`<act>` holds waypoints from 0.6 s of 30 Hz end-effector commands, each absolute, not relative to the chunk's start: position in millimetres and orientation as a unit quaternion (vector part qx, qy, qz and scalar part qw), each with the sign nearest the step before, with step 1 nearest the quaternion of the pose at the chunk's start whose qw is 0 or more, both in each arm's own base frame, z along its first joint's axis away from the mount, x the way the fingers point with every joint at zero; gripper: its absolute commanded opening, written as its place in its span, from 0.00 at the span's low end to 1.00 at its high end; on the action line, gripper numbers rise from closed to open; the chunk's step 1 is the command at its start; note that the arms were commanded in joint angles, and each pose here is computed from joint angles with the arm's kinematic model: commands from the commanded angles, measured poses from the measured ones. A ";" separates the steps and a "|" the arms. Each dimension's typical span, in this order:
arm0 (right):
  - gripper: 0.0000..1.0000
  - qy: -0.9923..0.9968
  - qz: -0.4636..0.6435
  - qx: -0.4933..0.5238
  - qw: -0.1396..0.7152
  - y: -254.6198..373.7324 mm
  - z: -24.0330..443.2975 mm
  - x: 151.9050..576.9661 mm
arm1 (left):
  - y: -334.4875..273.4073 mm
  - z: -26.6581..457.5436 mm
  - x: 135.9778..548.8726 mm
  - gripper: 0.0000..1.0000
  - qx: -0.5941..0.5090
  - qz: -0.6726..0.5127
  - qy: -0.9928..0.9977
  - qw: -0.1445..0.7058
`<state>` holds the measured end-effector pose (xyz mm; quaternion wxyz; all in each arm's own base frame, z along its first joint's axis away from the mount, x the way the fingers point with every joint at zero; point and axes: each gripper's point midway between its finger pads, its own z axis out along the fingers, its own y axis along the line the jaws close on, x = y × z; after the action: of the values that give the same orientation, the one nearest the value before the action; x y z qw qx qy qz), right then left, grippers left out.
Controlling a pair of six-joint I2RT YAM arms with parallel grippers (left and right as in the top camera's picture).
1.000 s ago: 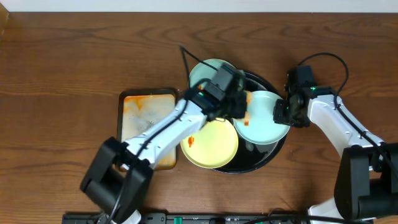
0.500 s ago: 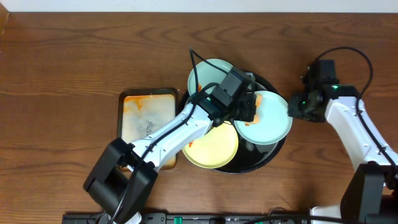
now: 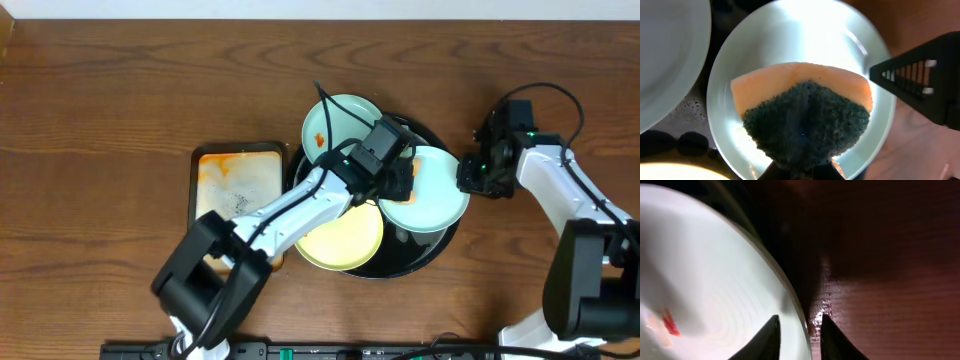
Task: Clean dirty plates on tray and stack at the side
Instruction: 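Scrub the right pale green plate with the sponge in the left gripper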
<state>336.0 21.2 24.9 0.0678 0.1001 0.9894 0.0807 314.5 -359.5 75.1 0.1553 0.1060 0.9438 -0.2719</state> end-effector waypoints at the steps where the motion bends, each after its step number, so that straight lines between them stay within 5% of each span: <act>1: 0.19 0.990 0.090 0.093 0.054 25.2 16.8 332.1 | -371.8 64.6 311.9 0.08 0.114 -0.272 0.944 0.152; 7: 0.01 0.990 0.090 0.092 0.056 26.3 16.9 333.2 | -385.1 40.7 306.1 0.08 0.125 -0.270 0.944 0.143; 18: 0.01 0.990 0.086 0.104 0.049 25.8 16.3 330.2 | -361.2 -5.0 322.0 0.07 0.082 -0.221 0.963 0.128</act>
<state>334.3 25.1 20.1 0.0593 0.0958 0.9896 0.0895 305.3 -382.4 14.0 0.1207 0.1112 0.9510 -0.2621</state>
